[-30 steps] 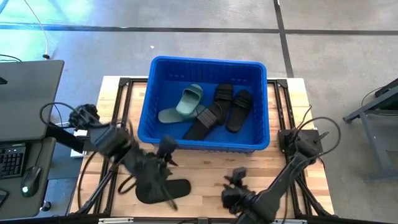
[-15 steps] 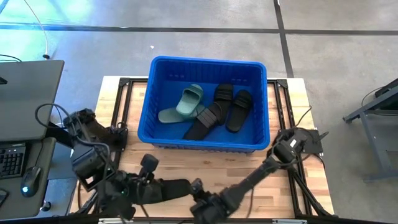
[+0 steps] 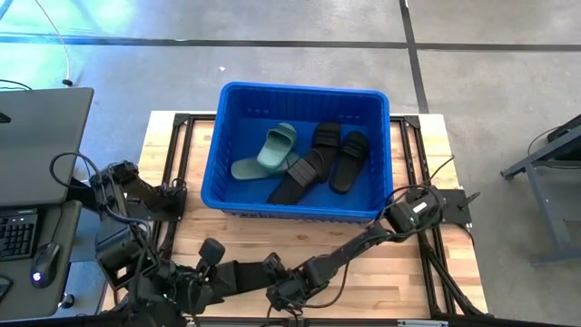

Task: Pick and place slides into bin
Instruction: Put the black slipper into the blue bin

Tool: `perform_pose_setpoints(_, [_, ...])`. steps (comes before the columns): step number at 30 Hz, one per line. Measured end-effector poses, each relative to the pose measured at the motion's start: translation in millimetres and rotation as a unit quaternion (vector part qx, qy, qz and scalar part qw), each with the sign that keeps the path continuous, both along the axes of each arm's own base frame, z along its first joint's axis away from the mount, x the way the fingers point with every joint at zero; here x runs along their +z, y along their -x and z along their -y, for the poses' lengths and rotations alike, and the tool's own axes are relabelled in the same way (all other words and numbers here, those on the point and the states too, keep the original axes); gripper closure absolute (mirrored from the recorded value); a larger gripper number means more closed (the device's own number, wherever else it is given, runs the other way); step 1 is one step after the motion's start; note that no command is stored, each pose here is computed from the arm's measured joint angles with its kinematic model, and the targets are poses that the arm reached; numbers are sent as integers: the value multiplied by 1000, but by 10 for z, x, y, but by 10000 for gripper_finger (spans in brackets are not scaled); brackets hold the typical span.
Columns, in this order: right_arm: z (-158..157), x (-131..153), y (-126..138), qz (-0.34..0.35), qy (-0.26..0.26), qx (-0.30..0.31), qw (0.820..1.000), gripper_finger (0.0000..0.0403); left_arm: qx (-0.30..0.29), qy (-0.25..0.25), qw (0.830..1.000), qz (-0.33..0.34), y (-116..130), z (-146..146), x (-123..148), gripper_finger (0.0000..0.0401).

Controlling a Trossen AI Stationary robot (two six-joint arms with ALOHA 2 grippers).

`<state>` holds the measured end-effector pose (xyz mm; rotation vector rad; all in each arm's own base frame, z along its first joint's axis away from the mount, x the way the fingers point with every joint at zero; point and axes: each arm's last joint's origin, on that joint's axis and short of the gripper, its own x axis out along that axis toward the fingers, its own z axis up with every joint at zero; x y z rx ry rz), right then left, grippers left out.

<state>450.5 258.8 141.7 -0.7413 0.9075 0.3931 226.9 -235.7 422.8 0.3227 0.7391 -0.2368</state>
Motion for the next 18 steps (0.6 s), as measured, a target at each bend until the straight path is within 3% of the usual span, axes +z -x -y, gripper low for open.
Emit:
perform_pose_setpoints(3, [26,-80,-18,-1,17,-10,1000,247,-2,-7,1000,-2,-20,16,-27,274])
perform_pose_setpoints(7, [101,-134,-76,-8,0,-29,1000,258,-3,-16,1000,-5,-52,46,-69,274])
perform_pose_setpoints(10, [116,-137,-88,-9,-10,-39,999,296,-6,-18,1000,-10,-61,62,-91,275])
perform_pose_setpoints(14, [103,-106,-85,1,-6,-42,999,377,-9,-18,1000,-15,-78,85,-117,274])
perform_pose_setpoints(18, [31,-21,-73,16,-8,-91,996,379,-30,-16,999,-25,-70,90,-119,274])
